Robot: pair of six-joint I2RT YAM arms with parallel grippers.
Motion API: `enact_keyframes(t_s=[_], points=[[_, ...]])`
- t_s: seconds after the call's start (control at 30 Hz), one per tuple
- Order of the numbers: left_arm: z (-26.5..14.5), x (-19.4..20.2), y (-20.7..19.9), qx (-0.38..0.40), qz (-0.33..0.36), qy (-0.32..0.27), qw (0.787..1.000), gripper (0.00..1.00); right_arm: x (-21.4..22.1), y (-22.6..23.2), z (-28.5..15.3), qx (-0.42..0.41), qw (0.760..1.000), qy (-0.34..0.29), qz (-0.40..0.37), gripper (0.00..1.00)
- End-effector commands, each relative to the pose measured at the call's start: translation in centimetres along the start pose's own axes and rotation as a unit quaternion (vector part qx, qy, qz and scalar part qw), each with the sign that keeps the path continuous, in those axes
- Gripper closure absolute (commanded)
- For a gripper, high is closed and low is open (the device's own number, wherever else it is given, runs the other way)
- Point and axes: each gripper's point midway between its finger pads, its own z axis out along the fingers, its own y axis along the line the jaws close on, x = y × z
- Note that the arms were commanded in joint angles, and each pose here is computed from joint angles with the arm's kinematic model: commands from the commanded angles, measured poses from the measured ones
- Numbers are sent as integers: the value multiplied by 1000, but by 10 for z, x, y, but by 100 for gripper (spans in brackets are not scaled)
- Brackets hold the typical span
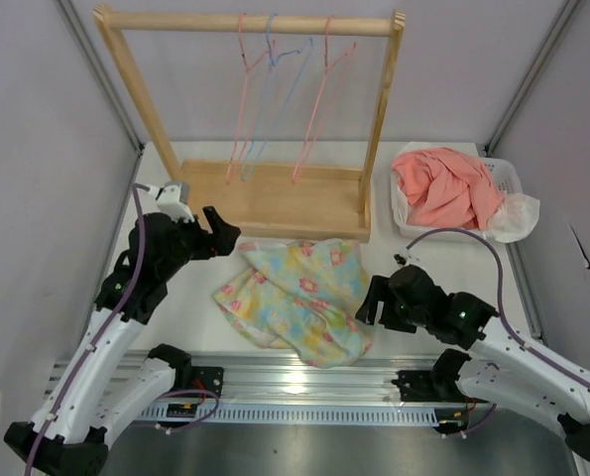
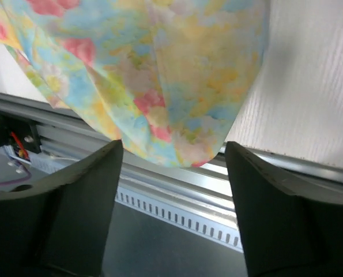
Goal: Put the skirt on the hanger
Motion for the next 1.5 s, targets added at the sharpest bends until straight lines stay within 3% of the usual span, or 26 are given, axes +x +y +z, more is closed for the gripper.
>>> enact_keyframes(t_s=[0.0,0.2,0.23,0.4,0.67,1.07,1.33,1.47], points=[[27,20,6,-11,-32,33,999,10,-42,22,-23,-42,994,-82,57,18],[80,51,25,-63,-51,108,991,15,-103,11,-17,3,990,-129,53,12],[84,52,28,-73,-49,116,989,17,-127,5,-9,6,986,-149,72,14],[105,68,53,-135,-40,152,978,18,-169,3,35,-8,989,-125,76,24],[132,88,79,-176,-66,186,964,18,-185,-1,121,24,995,-75,65,30],[149,110,85,-178,-76,217,957,19,-194,-8,171,85,994,-64,35,29],[154,121,89,-183,-84,225,953,20,-181,-19,181,99,993,-50,38,41],[157,123,87,-178,-90,224,954,21,-183,-19,174,103,992,-59,37,69]])
